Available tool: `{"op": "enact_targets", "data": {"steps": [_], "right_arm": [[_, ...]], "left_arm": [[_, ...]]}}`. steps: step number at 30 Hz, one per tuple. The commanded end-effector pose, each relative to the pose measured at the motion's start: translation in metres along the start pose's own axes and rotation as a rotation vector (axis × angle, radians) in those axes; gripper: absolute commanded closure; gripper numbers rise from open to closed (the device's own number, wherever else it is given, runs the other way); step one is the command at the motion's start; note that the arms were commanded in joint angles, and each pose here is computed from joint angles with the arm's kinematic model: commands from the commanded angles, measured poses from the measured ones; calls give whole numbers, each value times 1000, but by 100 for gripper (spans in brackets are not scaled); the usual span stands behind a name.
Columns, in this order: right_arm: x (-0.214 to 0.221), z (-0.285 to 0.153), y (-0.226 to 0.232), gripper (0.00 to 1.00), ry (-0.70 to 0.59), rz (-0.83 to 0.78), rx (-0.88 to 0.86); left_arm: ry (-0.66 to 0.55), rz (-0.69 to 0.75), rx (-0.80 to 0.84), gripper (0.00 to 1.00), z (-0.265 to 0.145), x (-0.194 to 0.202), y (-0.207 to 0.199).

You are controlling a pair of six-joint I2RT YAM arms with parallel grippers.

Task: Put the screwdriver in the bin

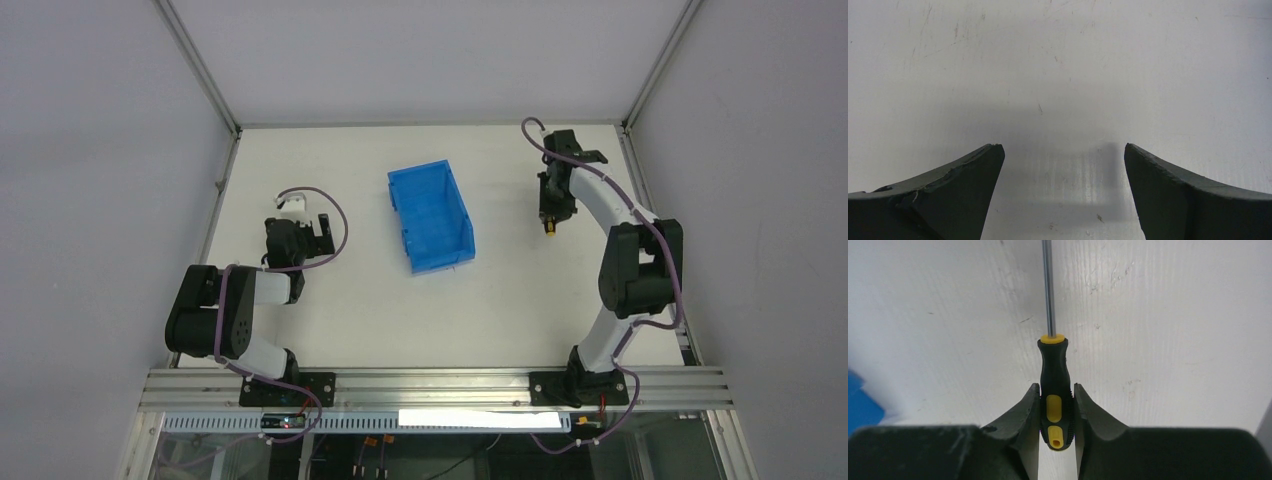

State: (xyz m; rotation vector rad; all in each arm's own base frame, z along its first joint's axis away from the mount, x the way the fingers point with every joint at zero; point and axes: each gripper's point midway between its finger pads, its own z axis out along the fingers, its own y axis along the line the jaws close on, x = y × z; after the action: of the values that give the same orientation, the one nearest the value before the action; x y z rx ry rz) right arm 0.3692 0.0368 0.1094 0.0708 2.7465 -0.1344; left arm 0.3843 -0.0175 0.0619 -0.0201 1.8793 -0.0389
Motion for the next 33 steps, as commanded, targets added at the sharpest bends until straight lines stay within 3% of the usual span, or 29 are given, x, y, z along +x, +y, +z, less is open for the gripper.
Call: {"op": "enact_targets", "data": {"steps": [1,6,15,25,33], "right_arm": [[-21,-68,6,100,-90,8,14],[-45,-112,41,100,-180,-22,-30],[-63,-152,159,100,-297,-236,-118],[-28,-102,249,100,-212,-372,-169],[10,-35,269,100,-108,-393,-176]], "left_arm": [[-56,-4,8,0,4,-19,-1],[-56,-4,8,0,4,-19,-1],[-56,-4,7,0,4,-19,-1],[-56,-4,7,0,4,-19,0],[-56,-4,7,0,4,-19,0]]}}
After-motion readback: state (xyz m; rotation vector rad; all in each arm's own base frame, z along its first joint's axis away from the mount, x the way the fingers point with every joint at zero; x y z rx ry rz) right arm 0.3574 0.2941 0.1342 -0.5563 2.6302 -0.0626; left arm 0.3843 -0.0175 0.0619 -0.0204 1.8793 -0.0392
